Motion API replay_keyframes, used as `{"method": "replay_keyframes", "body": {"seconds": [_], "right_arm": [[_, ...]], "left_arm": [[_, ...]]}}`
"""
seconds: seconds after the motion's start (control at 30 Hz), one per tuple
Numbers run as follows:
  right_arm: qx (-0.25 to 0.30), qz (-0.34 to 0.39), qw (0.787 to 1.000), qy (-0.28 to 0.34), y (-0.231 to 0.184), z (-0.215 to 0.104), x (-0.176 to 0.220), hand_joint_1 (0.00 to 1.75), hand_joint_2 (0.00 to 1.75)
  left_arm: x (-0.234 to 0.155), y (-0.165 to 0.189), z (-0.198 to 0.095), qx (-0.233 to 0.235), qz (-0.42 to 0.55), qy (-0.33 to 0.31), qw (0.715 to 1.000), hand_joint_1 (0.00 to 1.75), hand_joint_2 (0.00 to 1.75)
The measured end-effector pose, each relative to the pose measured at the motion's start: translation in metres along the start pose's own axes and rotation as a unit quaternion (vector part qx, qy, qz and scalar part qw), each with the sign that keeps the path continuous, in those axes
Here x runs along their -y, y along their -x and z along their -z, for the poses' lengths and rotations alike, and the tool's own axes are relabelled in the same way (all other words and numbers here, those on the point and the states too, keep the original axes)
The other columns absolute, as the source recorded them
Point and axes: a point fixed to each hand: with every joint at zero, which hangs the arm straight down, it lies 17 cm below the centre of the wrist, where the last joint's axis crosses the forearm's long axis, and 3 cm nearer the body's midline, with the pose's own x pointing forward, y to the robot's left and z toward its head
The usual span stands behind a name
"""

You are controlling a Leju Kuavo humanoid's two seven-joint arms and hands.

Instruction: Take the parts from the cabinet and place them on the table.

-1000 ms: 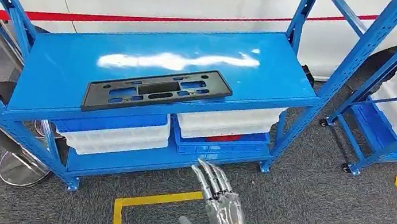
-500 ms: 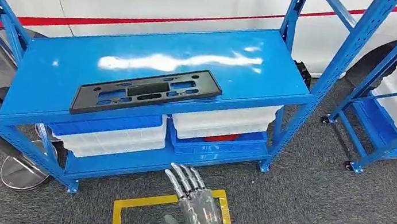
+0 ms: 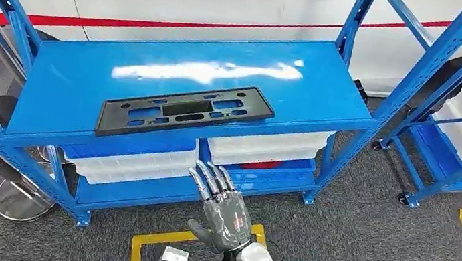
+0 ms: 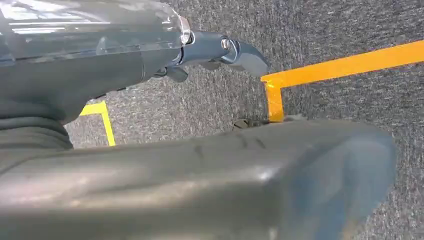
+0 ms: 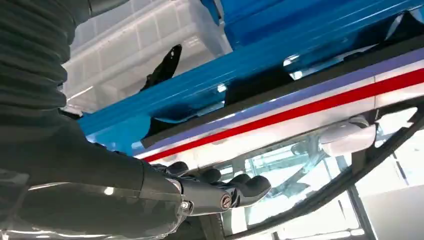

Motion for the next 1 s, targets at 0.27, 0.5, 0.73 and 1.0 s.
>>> {"method": "replay_keyframes", "body": {"seconds": [0.27,0.5,0.73,1.0], "right_arm": [[0.002,-0.008,1.0,0.009,-0.006,0.015,0.014,0.0,1.75],[0.002,-0.004,1.0,-0.009,-0.015,0.021,0.012,0.0,1.75],[0.006,-0.001,1.0,-0.013,-0.023,0.024,0.015,0.0,1.75],[-0.001,0.001,1.0,-0.01,-0.021,0.022,0.018,0.0,1.75]], "left_arm": [[0.005,-0.003,0.0,0.001,-0.002,0.004,1.0,0.0,0.0],[0.004,0.003,-0.001,-0.005,-0.006,0.002,1.0,0.0,0.0],[0.004,0.003,-0.001,-0.006,-0.009,0.001,1.0,0.0,0.0],[0.004,0.002,-0.001,-0.006,-0.012,0.001,1.0,0.0,0.0]]}}
